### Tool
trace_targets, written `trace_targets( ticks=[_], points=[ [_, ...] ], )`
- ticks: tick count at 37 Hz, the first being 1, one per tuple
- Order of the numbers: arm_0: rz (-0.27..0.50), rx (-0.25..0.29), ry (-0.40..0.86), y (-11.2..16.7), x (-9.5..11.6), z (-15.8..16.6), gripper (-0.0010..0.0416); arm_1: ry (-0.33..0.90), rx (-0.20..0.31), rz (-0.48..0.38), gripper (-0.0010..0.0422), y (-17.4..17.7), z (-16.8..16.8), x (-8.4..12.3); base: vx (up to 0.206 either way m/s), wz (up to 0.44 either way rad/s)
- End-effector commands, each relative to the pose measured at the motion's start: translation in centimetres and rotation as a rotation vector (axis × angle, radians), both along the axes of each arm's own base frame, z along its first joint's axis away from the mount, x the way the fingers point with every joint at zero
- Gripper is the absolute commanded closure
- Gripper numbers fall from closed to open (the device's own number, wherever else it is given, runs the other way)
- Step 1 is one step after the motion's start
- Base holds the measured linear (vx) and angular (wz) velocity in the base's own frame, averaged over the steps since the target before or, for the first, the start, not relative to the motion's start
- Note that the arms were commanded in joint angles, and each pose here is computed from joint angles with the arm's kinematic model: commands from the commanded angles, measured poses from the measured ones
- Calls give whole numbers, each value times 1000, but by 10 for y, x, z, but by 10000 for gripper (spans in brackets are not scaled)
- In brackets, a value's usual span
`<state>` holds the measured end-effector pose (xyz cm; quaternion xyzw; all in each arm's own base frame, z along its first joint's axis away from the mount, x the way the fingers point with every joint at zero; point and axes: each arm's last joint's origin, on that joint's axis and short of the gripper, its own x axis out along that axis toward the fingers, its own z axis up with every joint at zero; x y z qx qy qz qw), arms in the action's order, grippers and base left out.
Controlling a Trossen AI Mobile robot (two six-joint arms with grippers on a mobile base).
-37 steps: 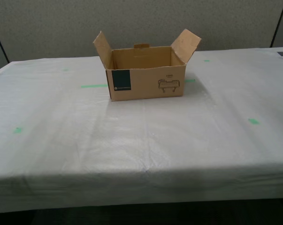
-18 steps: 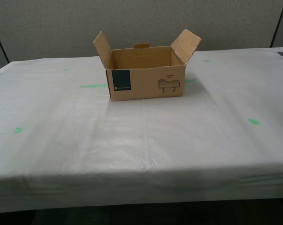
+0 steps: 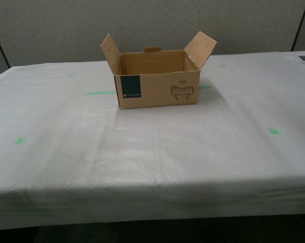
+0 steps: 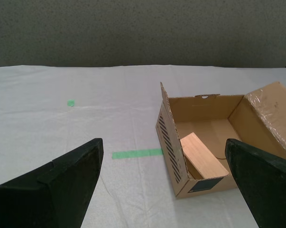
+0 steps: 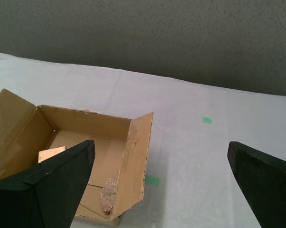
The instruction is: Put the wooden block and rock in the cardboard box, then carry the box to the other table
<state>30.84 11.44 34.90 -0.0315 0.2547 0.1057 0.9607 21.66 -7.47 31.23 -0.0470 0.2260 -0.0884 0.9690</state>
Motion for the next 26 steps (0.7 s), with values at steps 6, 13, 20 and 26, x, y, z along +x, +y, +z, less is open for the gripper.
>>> trace_targets(
  ticks=[6,13,20,26],
  points=[
    [-6,-1,-4,0,0,1,16,-5,3,1,62,0,1,0,0,0],
    [-6,-1,-4,0,0,1,16,-5,3,1,62,0,1,0,0,0],
    [-6,-1,-4,0,0,1,16,-5,3,1,62,0,1,0,0,0],
    [-6,-1,-4,0,0,1,16,-5,3,1,62,0,1,0,0,0]
  ],
)
